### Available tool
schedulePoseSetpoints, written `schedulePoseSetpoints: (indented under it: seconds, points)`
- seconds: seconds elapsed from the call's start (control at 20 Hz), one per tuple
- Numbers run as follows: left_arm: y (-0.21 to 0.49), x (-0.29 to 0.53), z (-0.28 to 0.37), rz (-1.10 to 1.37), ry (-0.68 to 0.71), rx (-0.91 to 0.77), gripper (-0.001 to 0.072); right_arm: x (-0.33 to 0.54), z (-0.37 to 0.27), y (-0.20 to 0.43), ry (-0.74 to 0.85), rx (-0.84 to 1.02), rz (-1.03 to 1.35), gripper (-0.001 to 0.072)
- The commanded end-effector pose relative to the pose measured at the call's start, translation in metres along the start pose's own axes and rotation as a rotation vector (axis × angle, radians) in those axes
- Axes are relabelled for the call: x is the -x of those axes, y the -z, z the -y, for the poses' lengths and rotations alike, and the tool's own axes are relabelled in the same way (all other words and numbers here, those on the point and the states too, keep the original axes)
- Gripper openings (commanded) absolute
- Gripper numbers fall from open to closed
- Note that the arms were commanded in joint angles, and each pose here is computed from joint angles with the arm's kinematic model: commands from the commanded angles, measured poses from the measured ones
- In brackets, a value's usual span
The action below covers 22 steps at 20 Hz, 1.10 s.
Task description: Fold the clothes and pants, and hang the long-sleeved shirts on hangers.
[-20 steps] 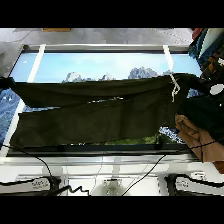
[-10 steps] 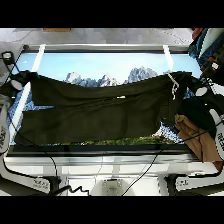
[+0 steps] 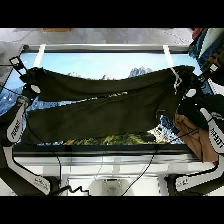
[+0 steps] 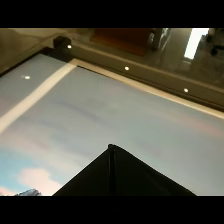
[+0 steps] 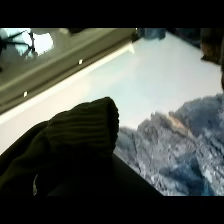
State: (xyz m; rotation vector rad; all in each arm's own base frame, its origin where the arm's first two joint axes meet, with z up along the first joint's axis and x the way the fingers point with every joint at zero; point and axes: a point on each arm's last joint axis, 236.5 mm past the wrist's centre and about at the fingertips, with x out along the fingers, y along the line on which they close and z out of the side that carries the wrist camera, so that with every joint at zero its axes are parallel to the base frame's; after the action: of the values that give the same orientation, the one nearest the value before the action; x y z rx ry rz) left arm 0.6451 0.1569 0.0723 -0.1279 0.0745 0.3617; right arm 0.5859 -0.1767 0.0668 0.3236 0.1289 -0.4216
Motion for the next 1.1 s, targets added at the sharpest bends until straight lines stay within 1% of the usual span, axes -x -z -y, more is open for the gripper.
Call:
schedulePoseSetpoints:
  seconds: [0.0,0.15,0.3,0.45,0.5,0.55,0.6,0.65,0.75,0.85,0.95,1.05]
  points:
    - [-0.008,-0.002,-0.015,0.082,-0.062,0.034,0.0017,-0.003,0.006,-0.005,0.024,-0.022,0.05,0.0031]
    - [0.007,-0.005,-0.017,0.066,-0.068,0.028,0.0017,-0.008,0.01,0.015,0.032,-0.092,0.019,0.0032]
    - [0.018,-0.008,-0.018,0.056,-0.073,0.024,0.0018,-0.015,0.011,0.029,0.035,-0.094,-0.001,0.0032]
    - [0.021,-0.009,-0.018,0.051,-0.073,0.023,0.0019,-0.019,0.007,0.025,0.028,-0.094,0.005,0.0033]
    - [0.021,-0.009,-0.018,0.052,-0.074,0.023,0.0096,-0.02,0.005,0.022,0.023,-0.094,0.01,0.0133]
    - [0.02,-0.009,-0.018,0.053,-0.073,0.023,0.0338,-0.02,0.003,0.019,0.017,-0.092,0.012,0.0439]
    - [0.017,-0.01,-0.016,0.052,-0.068,0.029,0.0642,-0.022,0.0,0.016,0.009,-0.093,0.007,0.0712]
    - [0.012,-0.01,-0.013,0.044,-0.06,0.075,0.0703,-0.023,-0.006,0.016,-0.004,-0.096,-0.013,0.0699]
    - [-0.005,-0.01,-0.003,0.047,-0.03,0.133,0.0702,-0.024,-0.016,0.011,-0.031,-0.092,-0.047,0.0699]
    - [-0.018,-0.004,0.01,-0.012,0.023,0.141,0.0693,-0.021,-0.022,0.005,-0.062,-0.049,-0.108,0.0678]
    - [-0.019,0.007,0.015,-0.135,0.082,0.152,0.0691,-0.017,-0.014,0.005,-0.088,-0.058,-0.245,0.0677]
    - [-0.01,0.027,0.015,-0.305,0.145,0.16,0.069,-0.004,0.008,0.015,-0.106,-0.072,-0.439,0.0671]
